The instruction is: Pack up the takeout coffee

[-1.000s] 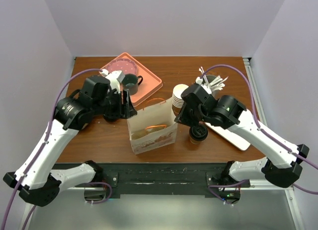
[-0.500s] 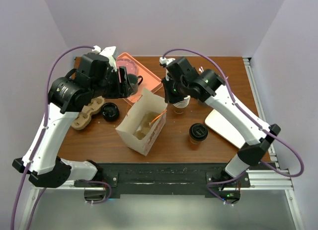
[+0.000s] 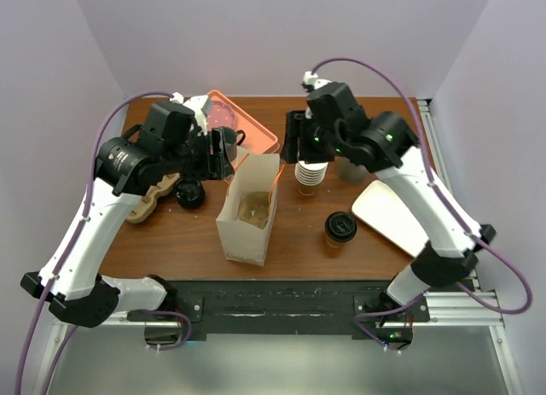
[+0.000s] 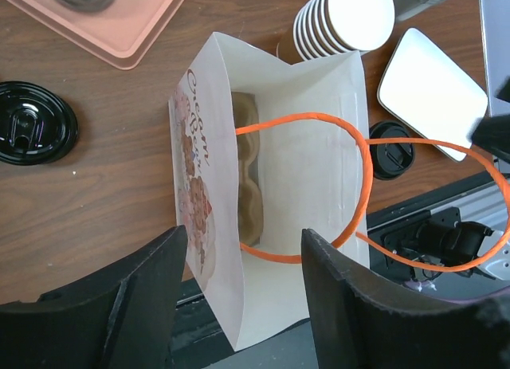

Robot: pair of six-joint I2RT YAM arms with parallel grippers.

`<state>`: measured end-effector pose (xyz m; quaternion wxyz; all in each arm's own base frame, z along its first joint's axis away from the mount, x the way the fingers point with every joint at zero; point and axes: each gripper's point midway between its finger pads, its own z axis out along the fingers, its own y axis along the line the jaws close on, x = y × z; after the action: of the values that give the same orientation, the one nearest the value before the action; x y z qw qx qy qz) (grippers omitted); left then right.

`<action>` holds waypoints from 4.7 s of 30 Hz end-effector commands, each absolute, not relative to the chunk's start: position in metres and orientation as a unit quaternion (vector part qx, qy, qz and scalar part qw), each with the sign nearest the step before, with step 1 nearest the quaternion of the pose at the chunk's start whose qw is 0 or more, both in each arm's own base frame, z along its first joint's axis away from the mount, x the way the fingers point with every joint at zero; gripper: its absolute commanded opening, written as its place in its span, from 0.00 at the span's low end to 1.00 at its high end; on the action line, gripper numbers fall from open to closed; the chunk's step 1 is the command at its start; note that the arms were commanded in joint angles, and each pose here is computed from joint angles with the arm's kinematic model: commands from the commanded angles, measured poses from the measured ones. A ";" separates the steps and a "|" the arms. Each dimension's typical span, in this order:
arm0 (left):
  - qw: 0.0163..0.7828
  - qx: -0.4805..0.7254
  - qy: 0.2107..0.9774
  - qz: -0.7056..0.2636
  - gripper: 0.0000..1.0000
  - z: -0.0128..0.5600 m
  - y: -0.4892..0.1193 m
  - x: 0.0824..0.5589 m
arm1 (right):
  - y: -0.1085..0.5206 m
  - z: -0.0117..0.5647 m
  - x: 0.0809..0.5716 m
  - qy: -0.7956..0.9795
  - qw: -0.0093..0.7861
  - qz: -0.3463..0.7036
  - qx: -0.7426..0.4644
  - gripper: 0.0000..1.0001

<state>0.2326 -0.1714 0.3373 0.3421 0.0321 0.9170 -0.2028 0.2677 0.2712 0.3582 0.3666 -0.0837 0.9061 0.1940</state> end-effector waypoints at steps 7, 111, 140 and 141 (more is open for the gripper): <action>0.338 0.031 0.903 -0.264 0.64 0.347 -0.185 0.220 | 0.274 0.380 0.184 0.877 0.337 0.343 0.020 0.54; 0.332 0.106 0.902 -0.254 0.68 0.278 -0.170 0.199 | 0.278 0.314 0.193 0.745 0.488 0.051 -0.451 0.00; 0.301 0.068 0.914 -0.262 0.00 0.274 -0.168 0.181 | 0.288 0.362 0.163 0.799 0.481 0.246 -0.263 0.62; 0.297 0.067 0.916 -0.261 0.00 0.268 -0.167 0.179 | 0.287 0.366 0.161 0.802 0.478 0.262 -0.244 0.64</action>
<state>0.1900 -0.1695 0.2659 0.2917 0.0808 0.9205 -0.2470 0.1775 0.2895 0.3130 0.4646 -0.3632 0.7957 0.1383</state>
